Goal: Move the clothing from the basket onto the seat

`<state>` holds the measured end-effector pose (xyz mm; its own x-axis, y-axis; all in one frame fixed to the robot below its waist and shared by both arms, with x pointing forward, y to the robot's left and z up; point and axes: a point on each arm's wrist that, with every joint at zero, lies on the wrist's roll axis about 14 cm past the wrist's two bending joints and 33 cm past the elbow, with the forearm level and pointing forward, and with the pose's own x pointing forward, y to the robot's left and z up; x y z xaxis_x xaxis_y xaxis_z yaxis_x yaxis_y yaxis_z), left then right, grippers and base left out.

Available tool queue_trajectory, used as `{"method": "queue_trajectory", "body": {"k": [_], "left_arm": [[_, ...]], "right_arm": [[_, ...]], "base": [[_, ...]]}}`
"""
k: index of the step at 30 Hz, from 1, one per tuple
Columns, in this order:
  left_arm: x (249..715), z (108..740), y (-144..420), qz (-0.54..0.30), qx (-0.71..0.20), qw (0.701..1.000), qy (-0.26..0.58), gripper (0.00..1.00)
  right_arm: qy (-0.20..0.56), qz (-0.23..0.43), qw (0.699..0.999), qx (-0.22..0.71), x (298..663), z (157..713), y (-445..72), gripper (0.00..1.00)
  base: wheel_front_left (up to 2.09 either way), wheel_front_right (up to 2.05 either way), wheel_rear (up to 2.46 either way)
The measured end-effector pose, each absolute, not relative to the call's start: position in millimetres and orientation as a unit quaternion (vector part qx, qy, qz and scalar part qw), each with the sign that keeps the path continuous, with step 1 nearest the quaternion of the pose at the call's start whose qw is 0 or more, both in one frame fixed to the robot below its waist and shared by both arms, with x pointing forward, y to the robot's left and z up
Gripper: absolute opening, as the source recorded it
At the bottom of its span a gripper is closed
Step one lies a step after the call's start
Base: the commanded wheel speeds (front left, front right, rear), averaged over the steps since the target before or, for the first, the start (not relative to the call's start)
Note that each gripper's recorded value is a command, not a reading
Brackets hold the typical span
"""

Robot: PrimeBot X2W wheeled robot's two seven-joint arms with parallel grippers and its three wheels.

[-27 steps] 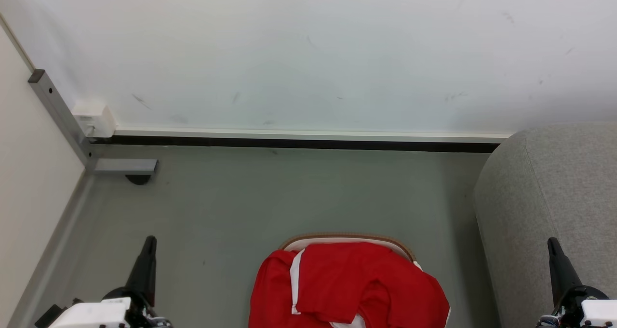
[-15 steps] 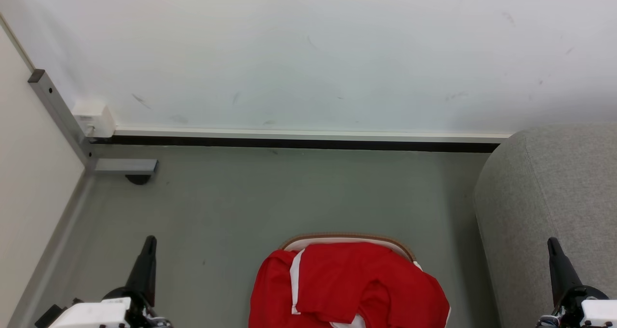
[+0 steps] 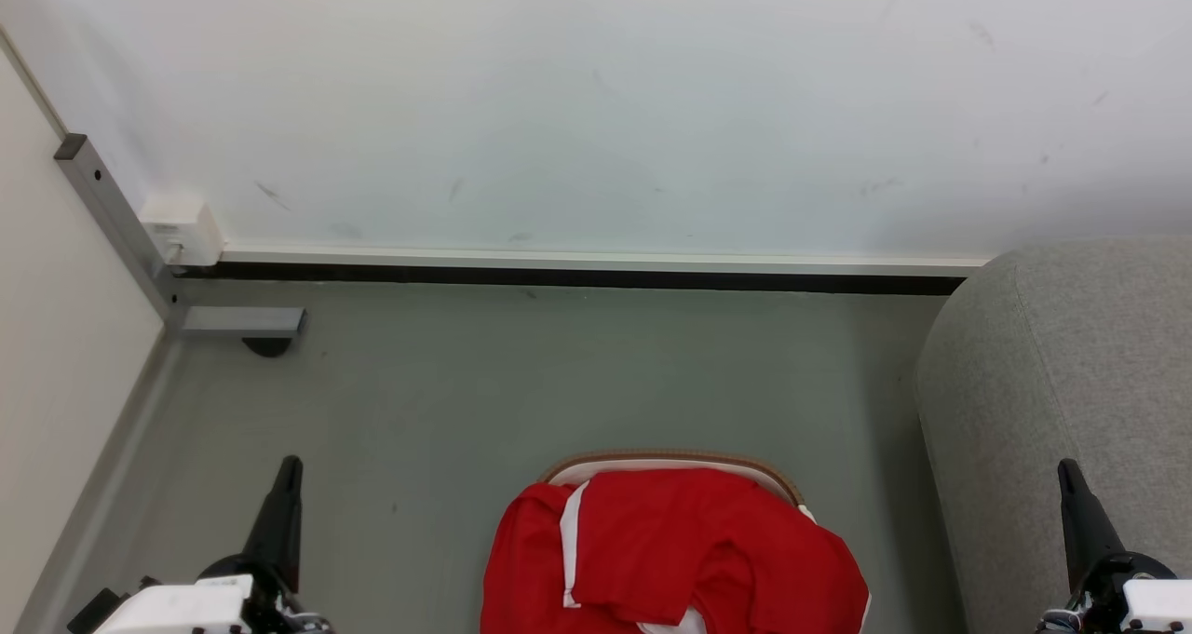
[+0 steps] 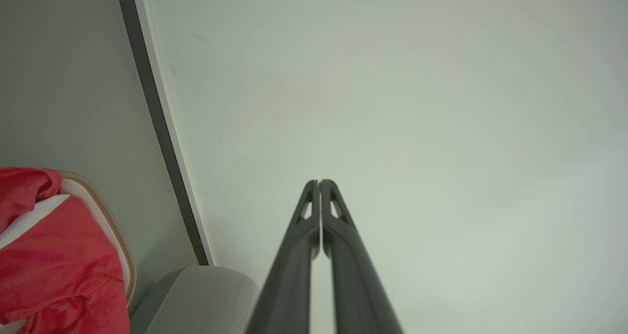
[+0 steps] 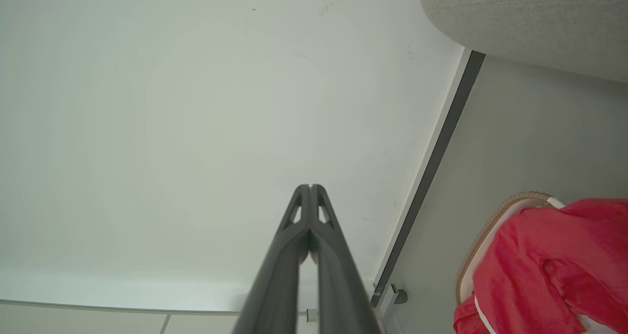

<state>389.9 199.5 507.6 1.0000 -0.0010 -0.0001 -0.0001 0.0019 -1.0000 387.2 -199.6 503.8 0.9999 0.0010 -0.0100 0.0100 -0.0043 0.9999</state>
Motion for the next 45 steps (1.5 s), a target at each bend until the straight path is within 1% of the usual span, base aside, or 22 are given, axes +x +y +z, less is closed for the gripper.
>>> {"method": "queue_trajectory", "body": {"k": [14,15,19,26,31,37,45], "left_arm": [[390,508,199,0.000,-0.706,0.708,0.000,0.00],[390,506,199,0.002,-0.707,0.707,0.002,1.00],[382,489,198,0.021,-0.710,0.704,0.019,1.00],[383,493,199,0.023,-0.708,0.706,0.006,1.00],[384,498,201,0.026,-0.696,0.718,-0.006,1.00],[385,504,202,0.024,-0.662,0.749,-0.014,1.00],[386,514,197,0.013,-0.601,0.799,-0.023,1.00]], "right_arm": [[0.004,-0.003,0.706,0.709,387,504,-199,0.00],[0.006,-0.005,0.705,0.709,387,502,-199,1.00],[0.026,-0.023,0.700,0.713,378,484,-195,1.00],[0.018,-0.016,0.702,0.711,381,491,-189,1.00],[0.010,-0.008,0.712,0.702,383,498,-185,1.00],[0.001,0.004,0.740,0.672,385,508,-181,1.00],[-0.005,0.013,0.788,0.615,384,514,-178,1.00]], "base": [[0.00,0.00,0.00],[0.00,0.00,0.00],[0.00,0.00,0.00],[0.00,0.00,0.00],[0.00,0.00,0.00],[0.00,0.00,0.00],[0.00,0.00,0.00]]}}
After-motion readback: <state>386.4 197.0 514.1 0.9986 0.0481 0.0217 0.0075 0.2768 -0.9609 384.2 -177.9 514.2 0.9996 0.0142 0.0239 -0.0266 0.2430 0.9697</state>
